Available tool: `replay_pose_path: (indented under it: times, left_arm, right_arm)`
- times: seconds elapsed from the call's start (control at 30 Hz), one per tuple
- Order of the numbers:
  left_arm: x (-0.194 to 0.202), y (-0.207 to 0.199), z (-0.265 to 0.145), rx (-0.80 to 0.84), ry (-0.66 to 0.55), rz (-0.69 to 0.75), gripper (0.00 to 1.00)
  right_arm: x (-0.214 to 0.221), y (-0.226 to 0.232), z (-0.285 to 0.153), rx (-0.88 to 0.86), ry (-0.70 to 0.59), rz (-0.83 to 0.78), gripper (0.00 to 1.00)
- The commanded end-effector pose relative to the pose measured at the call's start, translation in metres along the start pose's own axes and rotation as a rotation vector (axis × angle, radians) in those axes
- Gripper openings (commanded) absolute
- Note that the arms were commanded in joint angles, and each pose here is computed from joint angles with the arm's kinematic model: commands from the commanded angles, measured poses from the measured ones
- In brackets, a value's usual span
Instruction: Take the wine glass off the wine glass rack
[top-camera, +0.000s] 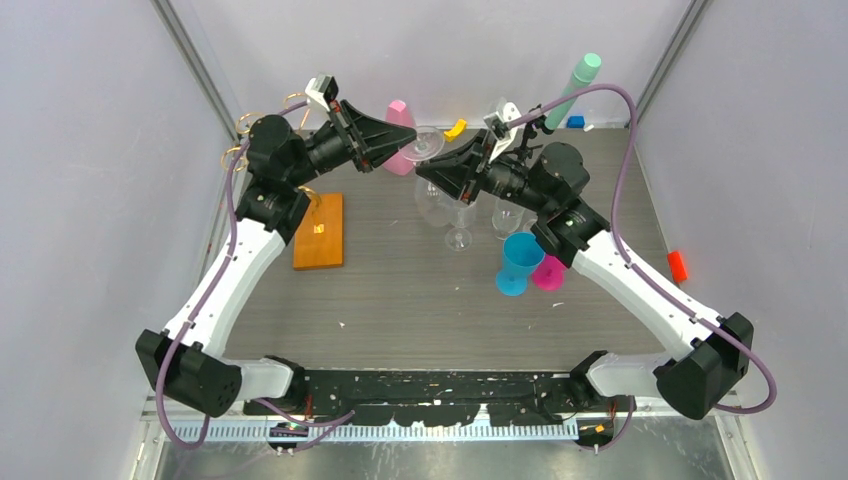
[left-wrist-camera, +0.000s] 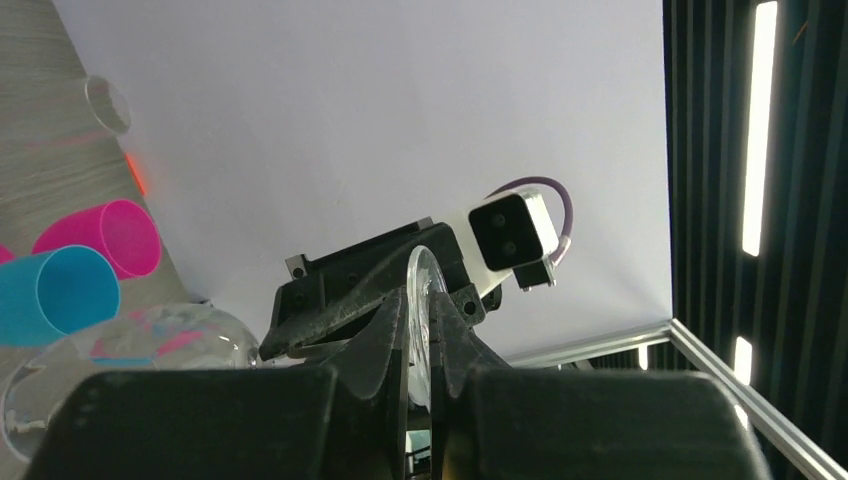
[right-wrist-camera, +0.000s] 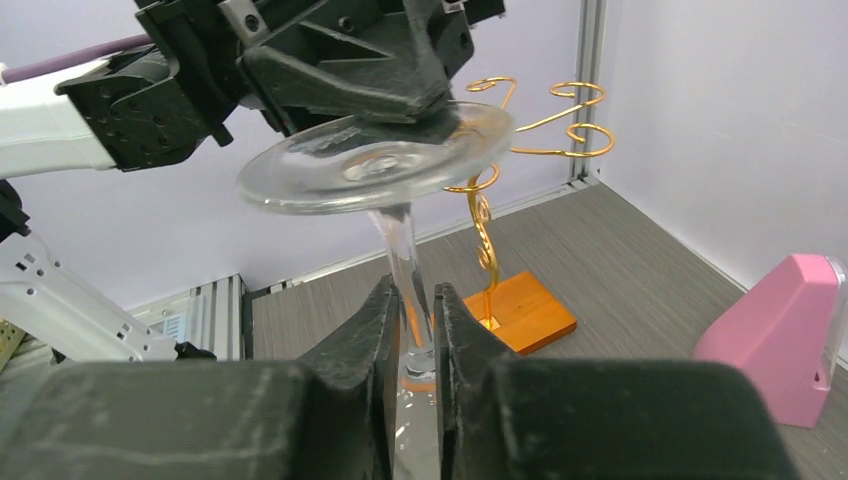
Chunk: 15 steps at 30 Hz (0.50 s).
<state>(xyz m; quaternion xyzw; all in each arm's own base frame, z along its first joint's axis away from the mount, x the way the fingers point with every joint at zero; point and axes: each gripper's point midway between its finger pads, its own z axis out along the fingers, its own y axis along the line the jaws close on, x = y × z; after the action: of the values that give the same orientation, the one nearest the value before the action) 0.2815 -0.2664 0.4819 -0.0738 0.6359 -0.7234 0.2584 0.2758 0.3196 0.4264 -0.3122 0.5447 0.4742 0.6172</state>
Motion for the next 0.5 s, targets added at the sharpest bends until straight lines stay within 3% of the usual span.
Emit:
replay_pose_path:
  times: [0.0, 0.1, 0.17, 0.27, 0.47]
  left_arm:
    - [0.004, -0.021, -0.002, 0.075, 0.010, 0.052, 0.00]
    - [0.004, -0.019, -0.002, 0.074, 0.006, 0.053, 0.01]
    - [0.003, -0.019, -0.003, 0.074, -0.002, 0.056, 0.08]
    - [0.001, -0.016, -0.003, 0.071, -0.017, 0.071, 0.23]
    - [-0.012, 0.015, -0.009, -0.051, -0.111, 0.187, 0.61]
  right_arm:
    - [-0.032, 0.007, 0.005, -0.017, -0.080, -0.035, 0.06]
    - [-0.035, 0.006, 0.006, -0.011, -0.099, -0.022, 0.00]
    - [-0.036, 0.003, 0.007, 0.004, -0.116, -0.009, 0.01]
    - [-0.043, -0.002, 0.007, 0.034, -0.165, 0.017, 0.00]
    - [-0.061, -0.016, -0.002, 0.140, -0.286, 0.061, 0.00]
